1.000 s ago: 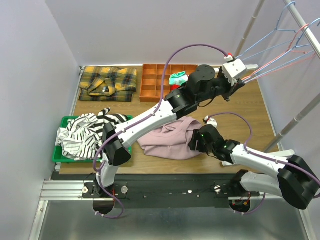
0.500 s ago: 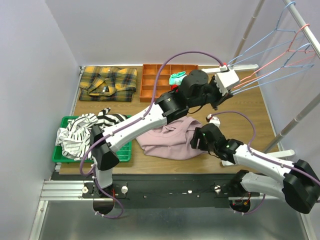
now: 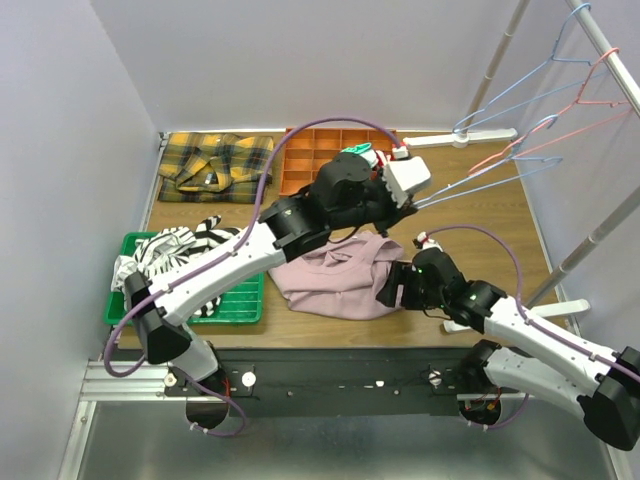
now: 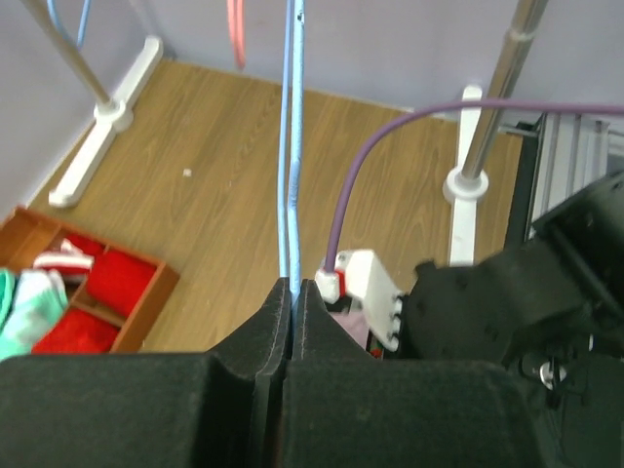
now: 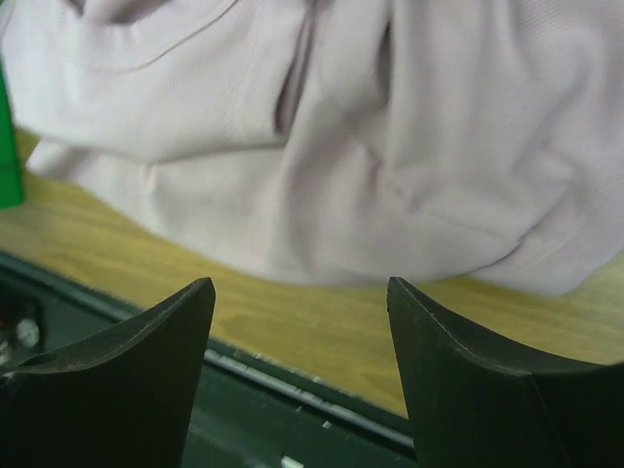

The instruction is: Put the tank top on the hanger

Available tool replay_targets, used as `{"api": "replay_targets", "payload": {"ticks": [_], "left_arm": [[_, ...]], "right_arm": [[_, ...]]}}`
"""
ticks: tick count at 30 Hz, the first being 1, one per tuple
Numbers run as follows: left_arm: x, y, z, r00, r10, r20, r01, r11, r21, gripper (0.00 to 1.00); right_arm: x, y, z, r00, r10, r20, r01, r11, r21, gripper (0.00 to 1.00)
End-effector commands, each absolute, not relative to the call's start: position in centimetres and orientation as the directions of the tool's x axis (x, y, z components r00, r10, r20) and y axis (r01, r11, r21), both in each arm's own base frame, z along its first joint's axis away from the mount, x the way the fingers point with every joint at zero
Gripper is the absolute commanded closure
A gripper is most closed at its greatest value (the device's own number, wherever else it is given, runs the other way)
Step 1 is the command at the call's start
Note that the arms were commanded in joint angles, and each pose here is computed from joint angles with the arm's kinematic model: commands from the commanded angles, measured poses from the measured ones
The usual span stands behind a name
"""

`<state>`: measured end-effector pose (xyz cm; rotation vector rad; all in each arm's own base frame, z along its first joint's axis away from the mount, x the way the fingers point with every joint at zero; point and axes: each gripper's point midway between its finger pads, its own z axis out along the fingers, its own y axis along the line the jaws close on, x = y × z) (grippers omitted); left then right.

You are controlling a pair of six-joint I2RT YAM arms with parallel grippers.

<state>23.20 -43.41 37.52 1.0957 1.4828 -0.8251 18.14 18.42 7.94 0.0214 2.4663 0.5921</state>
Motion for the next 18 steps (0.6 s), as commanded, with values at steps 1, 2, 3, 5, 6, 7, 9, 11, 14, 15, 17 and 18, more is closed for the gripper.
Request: {"api": "replay_targets", "payload": {"ticks": [1,2,3,5,6,7,9,11,14,15,17,18], "left_arm": [[23.4,-40.2,36.4,-0.066,0.201,-0.977,0.920,0.391,0.018,1.00],[23.3,-39.5,37.1,-0.062,0.180,-0.982,0.917,0.399,0.015,1.00],[23.4,-39.1,36.8,-0.065,0.180,-0.982,0.912,0.409,0.014,1.00],[23.7,-37.7,36.0,-0.106,0.172,-0.979,0.900,0.436,-0.021,1.00],[23.8,-37.2,35.9,-0.114,0.167,-0.979,0.895,0.444,-0.029,1.00],[24.1,-36.5,34.7,-0.136,0.177,-0.975,0.888,0.458,-0.040,1.00],[23.6,-35.4,34.9,-0.143,0.156,-0.977,0.888,0.457,-0.057,1.00],[23.5,-34.1,34.0,-0.165,0.163,-0.973,0.877,0.475,-0.069,1.00],[22.8,-32.6,32.7,-0.191,0.191,-0.963,0.870,0.487,-0.076,1.00],[22.7,-32.2,32.2,-0.197,0.201,-0.960,0.866,0.495,-0.074,1.00],[22.0,-31.0,31.1,-0.223,0.231,-0.947,0.858,0.508,-0.078,1.00],[22.2,-30.4,30.7,-0.235,0.237,-0.943,0.843,0.532,-0.077,1.00]], "right_arm": [[14.5,20.0,8.4,-0.902,0.131,-0.411,-0.122,0.836,0.535,0.21],[14.4,20.0,8.5,-0.904,0.137,-0.404,-0.116,0.833,0.541,0.20],[14.0,19.5,8.2,-0.910,0.135,-0.393,-0.103,0.843,0.527,0.20],[13.9,19.1,8.7,-0.904,0.141,-0.403,-0.101,0.847,0.522,0.20],[13.6,18.8,8.6,-0.907,0.140,-0.396,-0.093,0.853,0.514,0.21],[13.5,18.8,8.7,-0.908,0.140,-0.395,-0.093,0.851,0.517,0.20],[13.3,18.6,8.8,-0.911,0.144,-0.385,-0.084,0.852,0.517,0.20],[13.3,18.4,8.8,-0.912,0.147,-0.384,-0.076,0.856,0.510,0.20],[13.5,18.3,9.1,-0.907,0.150,-0.393,-0.076,0.861,0.503,0.20],[13.7,18.2,9.3,-0.903,0.154,-0.400,-0.072,0.865,0.496,0.21],[14.4,18.4,10.7,-0.888,0.166,-0.428,-0.080,0.862,0.501,0.21],[14.8,18.1,11.0,-0.878,0.172,-0.447,-0.077,0.871,0.486,0.21]]}}
